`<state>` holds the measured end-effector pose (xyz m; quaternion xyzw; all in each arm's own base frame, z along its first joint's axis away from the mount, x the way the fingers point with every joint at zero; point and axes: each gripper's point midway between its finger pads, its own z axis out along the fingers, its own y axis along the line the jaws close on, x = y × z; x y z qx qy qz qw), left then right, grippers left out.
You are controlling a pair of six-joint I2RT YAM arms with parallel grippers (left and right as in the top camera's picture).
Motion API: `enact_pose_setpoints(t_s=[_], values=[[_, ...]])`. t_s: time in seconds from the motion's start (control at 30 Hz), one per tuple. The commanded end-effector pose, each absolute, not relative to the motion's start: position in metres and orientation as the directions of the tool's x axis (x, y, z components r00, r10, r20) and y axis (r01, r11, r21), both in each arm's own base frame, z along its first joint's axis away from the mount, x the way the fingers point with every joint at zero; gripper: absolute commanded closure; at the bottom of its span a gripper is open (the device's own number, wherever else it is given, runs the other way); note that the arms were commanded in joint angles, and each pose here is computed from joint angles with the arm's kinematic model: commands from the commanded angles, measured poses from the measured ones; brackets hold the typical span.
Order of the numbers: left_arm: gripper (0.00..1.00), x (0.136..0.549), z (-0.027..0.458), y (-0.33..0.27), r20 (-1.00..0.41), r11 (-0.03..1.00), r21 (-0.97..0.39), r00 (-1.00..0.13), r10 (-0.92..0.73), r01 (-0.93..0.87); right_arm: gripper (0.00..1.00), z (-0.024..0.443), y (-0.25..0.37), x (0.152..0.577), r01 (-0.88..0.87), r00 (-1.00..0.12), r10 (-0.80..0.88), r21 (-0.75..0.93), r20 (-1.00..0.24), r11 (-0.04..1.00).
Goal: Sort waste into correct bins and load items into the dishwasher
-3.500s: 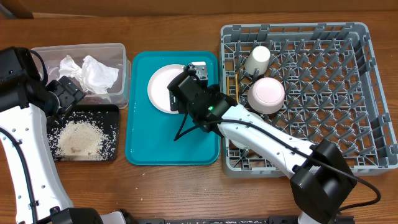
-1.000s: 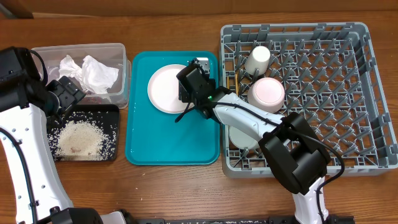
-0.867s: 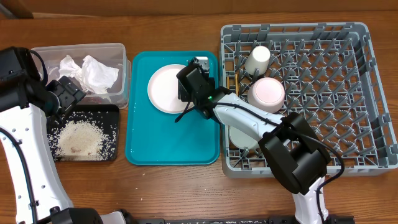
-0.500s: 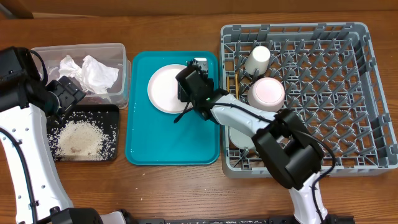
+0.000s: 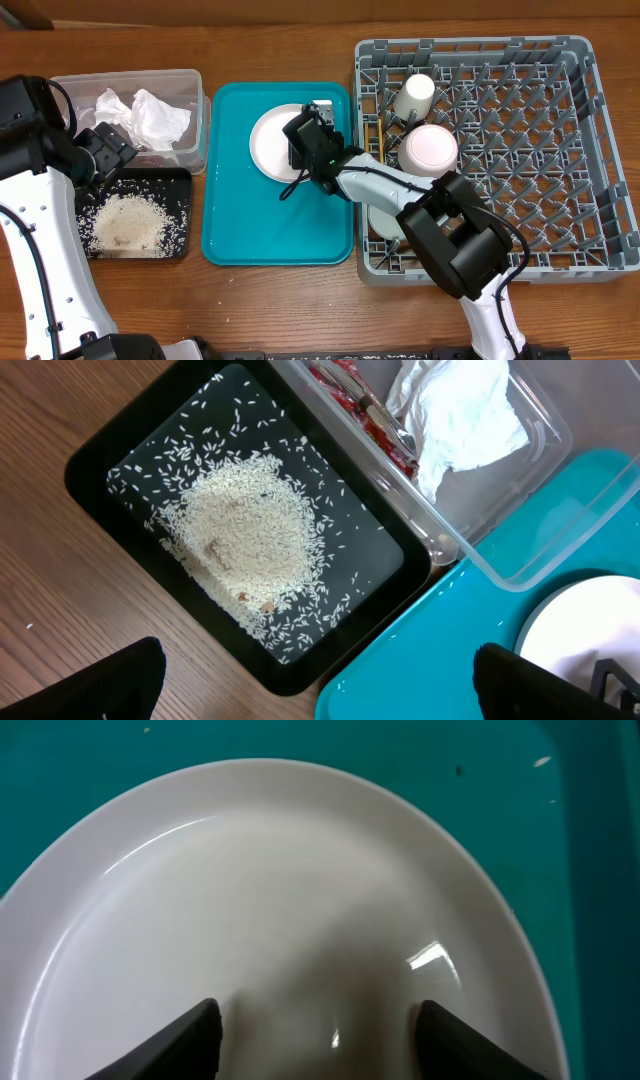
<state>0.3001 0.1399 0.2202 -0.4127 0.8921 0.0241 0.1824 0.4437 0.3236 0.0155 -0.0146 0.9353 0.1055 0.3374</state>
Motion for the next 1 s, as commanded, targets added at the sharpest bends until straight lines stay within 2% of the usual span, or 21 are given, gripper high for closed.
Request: enact_pose_setpoints(t_s=[0.0,0.1,0.3,0.43,0.5,0.7,0.8,0.97], values=[[0.0,0.303,0.224,0.141,-0.356,0.665,-0.107,-0.596,-0.719,-0.739,0.41,0.005,0.351,0.423,-0.192,-0.838,0.004,0.302,-0.545,0.934],[0.0,0.303,0.224,0.141,-0.357,0.665,-0.108,-0.596,-0.719,-0.739,0.48,0.003,0.367,0.406,-0.238,-0.869,-0.031,0.362,-0.494,0.901],[0.0,0.303,0.224,0.141,-0.356,0.665,-0.107,-0.596,-0.719,-0.739,0.59,-0.004,0.387,0.372,-0.288,-0.889,-0.107,0.362,-0.445,0.886],[0.0,0.303,0.224,0.141,-0.356,0.665,-0.108,-0.596,-0.72,-0.739,0.82,-0.006,0.408,0.346,-0.34,-0.887,-0.166,0.366,-0.43,0.867],[0.0,0.303,0.224,0.141,-0.356,0.665,-0.107,-0.596,-0.719,-0.739,0.88,-0.004,0.421,0.331,-0.372,-0.885,-0.198,0.384,-0.422,0.845],[0.0,0.303,0.224,0.141,-0.357,0.665,-0.108,-0.596,-0.719,-0.739,0.88,0.004,0.444,0.308,-0.471,-0.849,-0.287,0.391,-0.443,0.791],[0.0,0.303,0.224,0.141,-0.356,0.665,-0.107,-0.596,-0.719,-0.739,0.86,0.017,0.447,0.313,-0.514,-0.819,-0.315,0.371,-0.479,0.773],[0.0,0.303,0.224,0.141,-0.356,0.665,-0.107,-0.596,-0.719,-0.739,0.77,0.067,0.44,0.34,-0.512,-0.78,-0.265,0.333,-0.567,0.792]])
